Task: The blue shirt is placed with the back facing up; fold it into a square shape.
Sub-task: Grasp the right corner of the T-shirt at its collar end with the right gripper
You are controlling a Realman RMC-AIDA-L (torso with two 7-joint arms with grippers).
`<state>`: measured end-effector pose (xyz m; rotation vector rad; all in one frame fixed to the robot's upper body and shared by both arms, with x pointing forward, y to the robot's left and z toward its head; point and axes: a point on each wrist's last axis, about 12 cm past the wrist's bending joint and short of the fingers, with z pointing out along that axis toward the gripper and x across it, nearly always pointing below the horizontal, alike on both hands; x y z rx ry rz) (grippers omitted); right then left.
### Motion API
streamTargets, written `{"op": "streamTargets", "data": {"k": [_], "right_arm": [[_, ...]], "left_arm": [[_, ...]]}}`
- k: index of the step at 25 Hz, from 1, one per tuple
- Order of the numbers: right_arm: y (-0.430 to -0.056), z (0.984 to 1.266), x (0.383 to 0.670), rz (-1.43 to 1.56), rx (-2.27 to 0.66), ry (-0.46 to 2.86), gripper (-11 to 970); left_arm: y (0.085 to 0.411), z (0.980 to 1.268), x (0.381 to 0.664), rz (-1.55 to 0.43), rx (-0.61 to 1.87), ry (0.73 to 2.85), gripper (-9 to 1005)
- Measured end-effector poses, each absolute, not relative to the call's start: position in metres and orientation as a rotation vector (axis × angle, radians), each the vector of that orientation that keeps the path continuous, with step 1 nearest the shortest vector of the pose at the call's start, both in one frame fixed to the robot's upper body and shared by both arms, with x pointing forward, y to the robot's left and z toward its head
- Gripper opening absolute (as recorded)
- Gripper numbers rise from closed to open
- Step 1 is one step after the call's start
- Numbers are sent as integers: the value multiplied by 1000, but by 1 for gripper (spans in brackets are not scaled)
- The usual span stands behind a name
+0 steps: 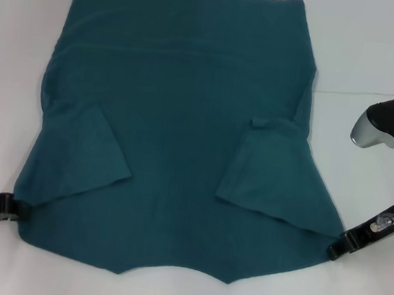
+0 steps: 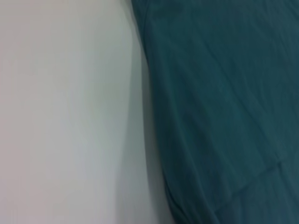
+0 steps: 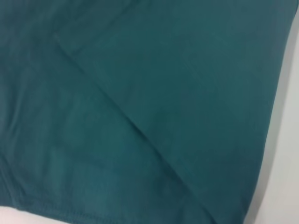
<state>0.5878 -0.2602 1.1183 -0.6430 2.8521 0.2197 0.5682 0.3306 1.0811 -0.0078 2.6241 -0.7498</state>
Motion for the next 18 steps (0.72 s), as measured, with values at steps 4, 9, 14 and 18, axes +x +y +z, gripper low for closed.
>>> {"op": "streamTargets", "data": {"k": [4, 9, 14, 18], "right_arm": [[-256, 1117, 589, 236, -652, 2846, 542], [-251, 1115, 590, 240, -679, 2847, 537], [-247, 1115, 591, 280, -682, 2827, 482], [-246, 1117, 592, 311, -679, 2814, 390]], "left_arm": [[329, 1081, 568, -753, -3, 2624, 13], [329, 1080, 568, -754, 1, 2624, 13], [329, 1080, 568, -755, 5, 2624, 13], [329, 1080, 567, -758, 7, 2626, 14]]}}
